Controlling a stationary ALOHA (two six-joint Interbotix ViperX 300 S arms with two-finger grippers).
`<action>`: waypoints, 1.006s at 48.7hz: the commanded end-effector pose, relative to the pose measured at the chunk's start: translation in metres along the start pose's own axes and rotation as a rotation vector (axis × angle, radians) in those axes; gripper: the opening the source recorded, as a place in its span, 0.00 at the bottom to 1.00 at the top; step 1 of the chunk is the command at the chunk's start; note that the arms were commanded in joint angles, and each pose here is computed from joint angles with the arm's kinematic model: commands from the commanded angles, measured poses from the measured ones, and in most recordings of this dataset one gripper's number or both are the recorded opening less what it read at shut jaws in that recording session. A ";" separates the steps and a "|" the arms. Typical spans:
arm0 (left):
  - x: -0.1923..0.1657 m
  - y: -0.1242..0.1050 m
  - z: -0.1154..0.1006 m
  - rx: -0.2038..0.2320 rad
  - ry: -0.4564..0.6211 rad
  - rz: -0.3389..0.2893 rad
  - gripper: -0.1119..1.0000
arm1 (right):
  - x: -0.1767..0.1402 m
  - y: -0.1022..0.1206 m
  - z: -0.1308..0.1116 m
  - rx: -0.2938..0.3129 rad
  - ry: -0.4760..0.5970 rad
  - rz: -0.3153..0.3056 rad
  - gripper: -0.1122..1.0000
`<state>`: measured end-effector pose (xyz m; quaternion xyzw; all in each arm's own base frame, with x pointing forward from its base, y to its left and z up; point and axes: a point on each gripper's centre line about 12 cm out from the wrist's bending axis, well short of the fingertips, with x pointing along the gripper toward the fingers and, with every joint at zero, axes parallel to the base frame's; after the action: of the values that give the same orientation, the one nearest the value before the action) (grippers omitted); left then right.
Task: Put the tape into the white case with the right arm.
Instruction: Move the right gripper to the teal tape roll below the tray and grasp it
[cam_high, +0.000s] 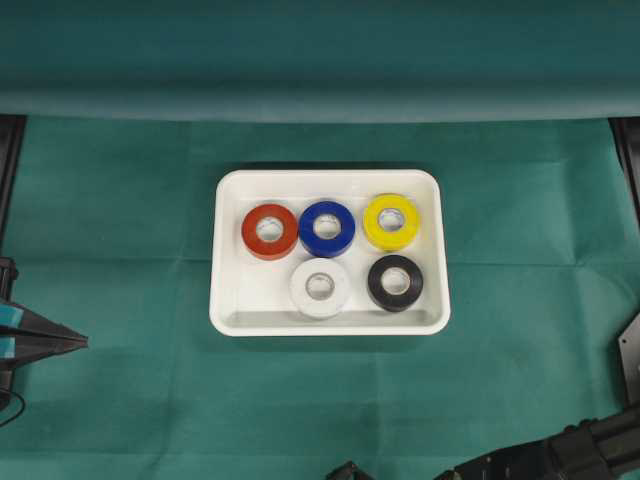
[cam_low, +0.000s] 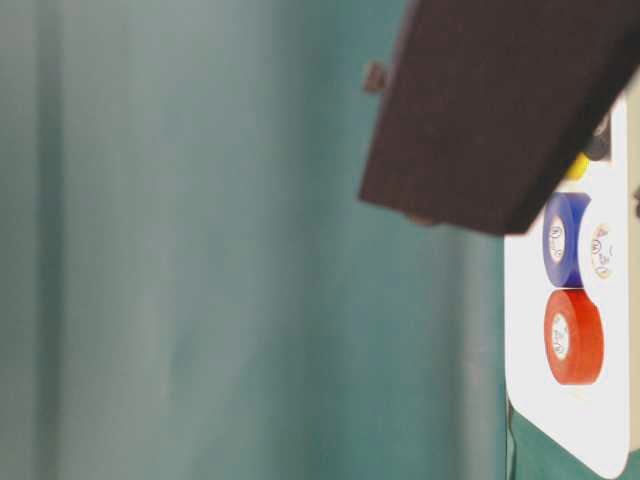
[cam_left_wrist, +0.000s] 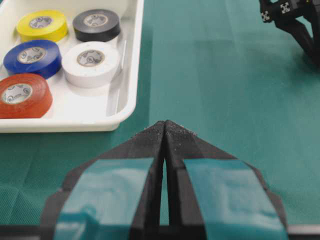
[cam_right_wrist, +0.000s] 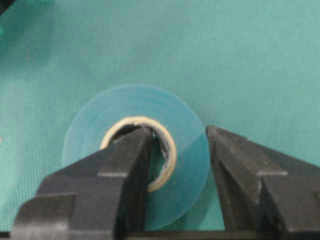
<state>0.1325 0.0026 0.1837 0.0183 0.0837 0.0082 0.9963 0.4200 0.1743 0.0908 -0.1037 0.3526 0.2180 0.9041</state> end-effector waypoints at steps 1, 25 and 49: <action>0.001 0.000 0.004 0.000 -0.008 0.002 0.10 | -0.009 -0.004 0.016 0.000 -0.043 -0.010 0.14; 0.001 0.000 0.004 0.000 -0.008 0.002 0.10 | -0.030 -0.004 0.039 -0.006 -0.105 -0.020 0.11; 0.001 0.000 0.004 0.000 -0.008 0.002 0.10 | -0.062 -0.016 0.055 -0.008 -0.078 -0.136 0.10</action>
<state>0.1325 0.0026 0.1837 0.0190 0.0837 0.0081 0.9963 0.4171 0.1576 0.1514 -0.1276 0.3322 0.1616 0.9204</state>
